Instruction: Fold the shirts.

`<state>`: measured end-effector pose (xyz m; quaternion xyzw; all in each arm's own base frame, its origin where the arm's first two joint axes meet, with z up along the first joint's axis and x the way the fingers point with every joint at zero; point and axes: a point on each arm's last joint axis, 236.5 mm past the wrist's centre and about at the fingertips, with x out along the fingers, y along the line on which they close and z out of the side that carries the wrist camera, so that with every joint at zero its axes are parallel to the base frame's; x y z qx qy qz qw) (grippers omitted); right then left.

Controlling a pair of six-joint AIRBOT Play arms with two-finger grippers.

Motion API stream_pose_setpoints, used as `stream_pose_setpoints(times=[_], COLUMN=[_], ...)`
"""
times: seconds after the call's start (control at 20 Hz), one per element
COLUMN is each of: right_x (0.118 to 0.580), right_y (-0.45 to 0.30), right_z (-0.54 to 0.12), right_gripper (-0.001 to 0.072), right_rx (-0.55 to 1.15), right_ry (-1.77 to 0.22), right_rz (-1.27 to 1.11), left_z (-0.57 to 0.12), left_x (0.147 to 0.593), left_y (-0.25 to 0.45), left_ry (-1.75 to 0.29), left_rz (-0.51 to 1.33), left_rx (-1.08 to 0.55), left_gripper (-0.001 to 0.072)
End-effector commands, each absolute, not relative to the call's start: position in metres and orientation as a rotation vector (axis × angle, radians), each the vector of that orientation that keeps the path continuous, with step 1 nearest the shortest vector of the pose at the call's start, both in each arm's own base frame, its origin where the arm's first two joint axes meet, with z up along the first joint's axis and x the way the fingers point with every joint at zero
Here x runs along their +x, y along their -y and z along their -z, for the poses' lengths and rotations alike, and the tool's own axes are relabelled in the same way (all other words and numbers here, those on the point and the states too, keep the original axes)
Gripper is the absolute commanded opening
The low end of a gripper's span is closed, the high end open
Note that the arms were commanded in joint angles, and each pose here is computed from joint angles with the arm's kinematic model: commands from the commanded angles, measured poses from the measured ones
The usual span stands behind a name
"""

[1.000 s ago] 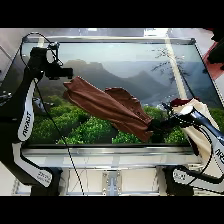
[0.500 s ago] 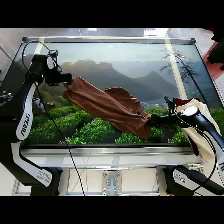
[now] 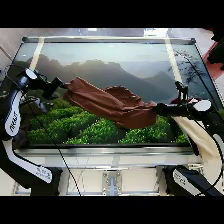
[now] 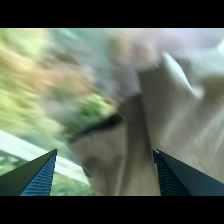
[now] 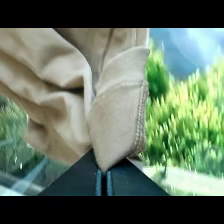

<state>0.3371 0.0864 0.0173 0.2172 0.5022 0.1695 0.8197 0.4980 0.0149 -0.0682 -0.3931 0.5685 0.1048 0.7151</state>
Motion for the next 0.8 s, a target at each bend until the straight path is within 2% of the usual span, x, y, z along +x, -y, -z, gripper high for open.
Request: stream_pose_setpoints(times=[0.0,0.2,0.3,0.75], right_x=[0.354,0.357,0.358,0.364], right_y=[-0.082,-0.082,-0.081,-0.080], right_z=[-0.038,-0.040,-0.041,-0.044], right_gripper=[0.0028,0.0028,0.0028,0.0028], right_rx=[0.456,0.477,0.477,0.492], right_ry=[-0.993,-0.984,-0.978,-0.952], right_rz=[-0.348,-0.334,-0.330,-0.321], left_z=[0.079,0.075,0.070,0.093], left_x=[0.488,0.499,0.495,0.466], left_y=[-0.016,0.023,0.036,0.016], left_ry=[-1.315,-1.324,-1.350,-1.462], left_rz=[-0.191,-0.042,0.008,-0.057], left_rx=[-0.965,-1.116,-1.131,-0.940], left_gripper=[0.0698,0.0699,0.0699,0.0699])
